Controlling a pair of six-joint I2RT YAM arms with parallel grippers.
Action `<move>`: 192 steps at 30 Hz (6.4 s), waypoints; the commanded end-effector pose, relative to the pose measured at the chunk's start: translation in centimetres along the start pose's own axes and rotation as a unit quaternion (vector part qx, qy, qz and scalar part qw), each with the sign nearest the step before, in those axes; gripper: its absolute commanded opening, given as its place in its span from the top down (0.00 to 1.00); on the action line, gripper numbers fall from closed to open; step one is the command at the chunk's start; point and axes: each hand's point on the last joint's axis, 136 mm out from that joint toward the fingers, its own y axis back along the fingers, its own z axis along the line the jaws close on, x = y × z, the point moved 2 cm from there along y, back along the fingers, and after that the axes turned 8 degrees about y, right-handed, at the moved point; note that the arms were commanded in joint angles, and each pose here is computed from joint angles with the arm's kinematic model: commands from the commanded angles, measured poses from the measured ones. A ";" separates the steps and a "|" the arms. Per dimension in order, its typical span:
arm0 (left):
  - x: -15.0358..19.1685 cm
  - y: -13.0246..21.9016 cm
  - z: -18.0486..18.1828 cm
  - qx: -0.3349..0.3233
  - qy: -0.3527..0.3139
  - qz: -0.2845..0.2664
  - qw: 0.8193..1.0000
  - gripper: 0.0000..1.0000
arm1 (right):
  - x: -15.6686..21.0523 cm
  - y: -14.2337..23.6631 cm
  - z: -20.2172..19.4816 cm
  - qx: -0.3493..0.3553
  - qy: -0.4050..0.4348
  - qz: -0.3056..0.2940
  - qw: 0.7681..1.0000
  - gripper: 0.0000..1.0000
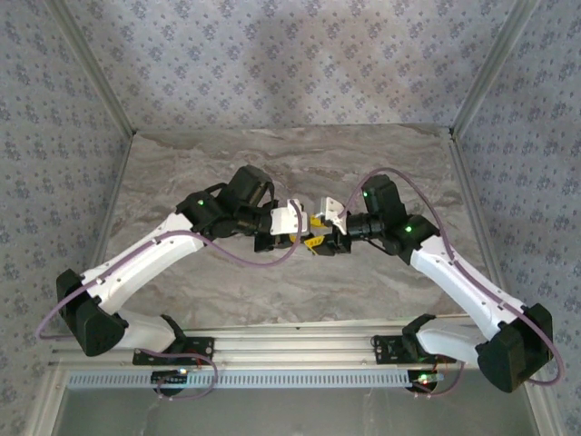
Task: Insert the wireless bluetooth earbuds into the charging case
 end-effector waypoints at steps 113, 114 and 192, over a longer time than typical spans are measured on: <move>13.3 -4.5 5.5 -0.113 0.263 -0.240 0.928 0.83 | 16.0 -4.9 -6.8 0.118 -0.480 0.416 0.763 0.59; 13.4 -4.4 5.5 -0.114 0.264 -0.239 0.927 0.84 | 16.3 -5.4 -6.8 0.114 -0.478 0.424 0.761 0.59; 12.0 -5.0 5.9 -0.065 0.278 -0.236 0.929 0.84 | 14.5 -4.5 -7.3 0.239 -0.416 0.290 0.828 0.80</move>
